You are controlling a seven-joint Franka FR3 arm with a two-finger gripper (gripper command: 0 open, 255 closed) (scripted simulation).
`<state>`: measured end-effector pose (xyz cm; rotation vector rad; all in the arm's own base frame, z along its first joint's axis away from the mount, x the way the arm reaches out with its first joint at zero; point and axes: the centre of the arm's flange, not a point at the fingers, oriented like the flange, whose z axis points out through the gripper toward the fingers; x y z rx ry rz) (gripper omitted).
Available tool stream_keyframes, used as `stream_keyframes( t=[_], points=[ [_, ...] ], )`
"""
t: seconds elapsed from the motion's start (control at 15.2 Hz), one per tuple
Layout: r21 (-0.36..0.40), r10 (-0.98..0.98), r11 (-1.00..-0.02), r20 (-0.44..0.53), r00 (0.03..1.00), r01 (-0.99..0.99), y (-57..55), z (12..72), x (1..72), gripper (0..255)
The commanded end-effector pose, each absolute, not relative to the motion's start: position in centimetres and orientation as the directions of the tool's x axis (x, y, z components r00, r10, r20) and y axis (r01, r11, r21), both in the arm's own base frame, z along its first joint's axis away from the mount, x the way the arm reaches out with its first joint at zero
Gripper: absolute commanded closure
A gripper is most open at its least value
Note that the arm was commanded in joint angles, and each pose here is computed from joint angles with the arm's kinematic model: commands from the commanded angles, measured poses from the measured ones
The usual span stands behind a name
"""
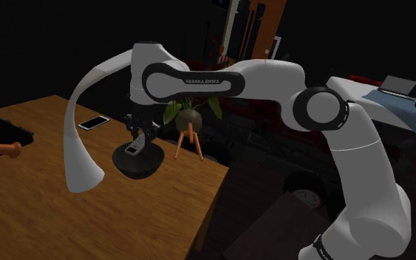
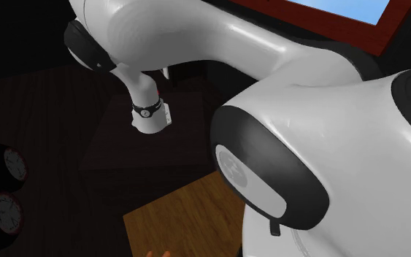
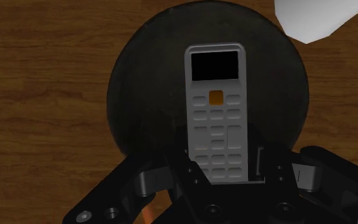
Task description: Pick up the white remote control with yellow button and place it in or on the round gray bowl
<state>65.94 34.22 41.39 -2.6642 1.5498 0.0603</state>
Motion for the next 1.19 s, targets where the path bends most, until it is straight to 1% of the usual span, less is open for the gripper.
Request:
stream_keyframes(
  t=[0.0,0.4,0.92,0.99,1.12],
  points=[
    [-0.032,-0.867,-0.493,-0.063,0.494,-0.869,34.4,40.3,65.9,255],
    [-0.032,-0.867,-0.493,-0.063,0.494,-0.869,34.4,37.0,65.9,255],
    [-0.032,-0.867,-0.493,-0.063,0.494,-0.869,34.4,37.0,65.9,255],
    [-0.032,-0.867,-0.493,-0.063,0.494,-0.869,34.4,37.0,65.9,0],
    [-0.032,-0.867,-0.493,-0.063,0.494,-0.869,34.4,37.0,65.9,0]
  ],
)
